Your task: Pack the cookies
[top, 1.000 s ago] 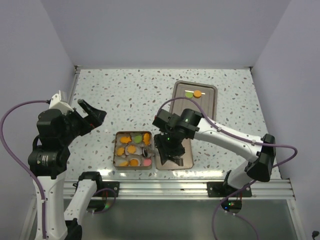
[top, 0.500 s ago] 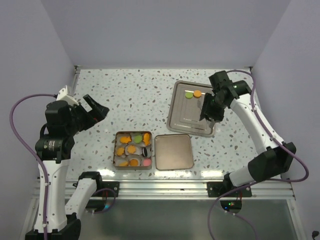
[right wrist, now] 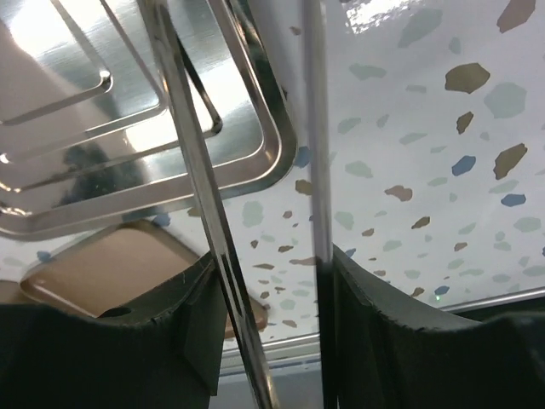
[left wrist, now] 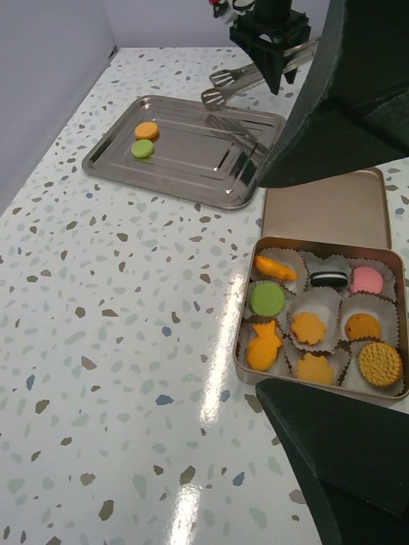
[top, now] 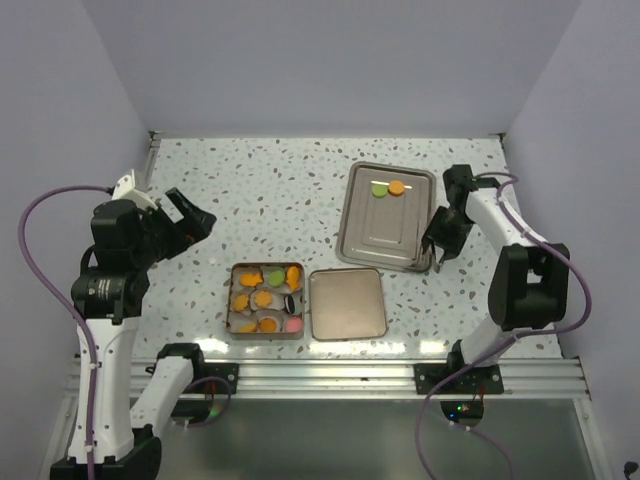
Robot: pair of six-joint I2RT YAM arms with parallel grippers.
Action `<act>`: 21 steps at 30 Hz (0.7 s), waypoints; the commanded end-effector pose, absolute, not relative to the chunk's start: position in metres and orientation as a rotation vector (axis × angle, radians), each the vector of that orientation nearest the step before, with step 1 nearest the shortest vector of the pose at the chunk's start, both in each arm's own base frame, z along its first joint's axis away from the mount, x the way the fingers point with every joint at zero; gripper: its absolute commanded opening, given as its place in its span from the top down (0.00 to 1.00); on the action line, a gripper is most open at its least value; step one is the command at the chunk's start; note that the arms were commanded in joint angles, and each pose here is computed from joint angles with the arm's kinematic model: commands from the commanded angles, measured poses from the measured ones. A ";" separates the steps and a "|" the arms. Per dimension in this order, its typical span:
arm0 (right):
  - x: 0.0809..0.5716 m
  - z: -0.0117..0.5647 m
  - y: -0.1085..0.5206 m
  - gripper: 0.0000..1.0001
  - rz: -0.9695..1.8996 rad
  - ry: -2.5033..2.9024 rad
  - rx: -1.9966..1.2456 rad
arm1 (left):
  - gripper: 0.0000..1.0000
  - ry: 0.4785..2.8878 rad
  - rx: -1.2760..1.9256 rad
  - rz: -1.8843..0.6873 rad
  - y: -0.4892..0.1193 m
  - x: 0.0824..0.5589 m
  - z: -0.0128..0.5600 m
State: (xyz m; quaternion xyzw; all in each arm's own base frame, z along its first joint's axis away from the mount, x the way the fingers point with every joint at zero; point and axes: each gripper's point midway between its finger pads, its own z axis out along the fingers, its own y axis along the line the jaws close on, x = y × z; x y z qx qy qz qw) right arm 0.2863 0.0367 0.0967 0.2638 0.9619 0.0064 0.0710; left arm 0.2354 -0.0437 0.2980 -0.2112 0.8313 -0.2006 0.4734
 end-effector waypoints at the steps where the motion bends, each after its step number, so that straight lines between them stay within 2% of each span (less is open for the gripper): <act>1: 0.295 0.073 0.005 0.52 -0.025 2.832 0.937 | 0.00 1.981 -0.482 -0.453 -0.039 0.232 0.311; 10: 0.283 0.043 -0.034 0.51 0.025 2.810 1.159 | 0.00 1.987 -0.492 -0.459 -0.039 0.229 0.305; 17: 0.288 0.047 -0.017 0.55 0.237 2.834 1.090 | 0.00 1.984 -0.492 -0.475 -0.041 0.235 0.307; 21: 0.286 0.073 -0.028 0.56 0.156 2.775 1.029 | 0.00 1.975 -0.492 -0.485 -0.042 0.238 0.309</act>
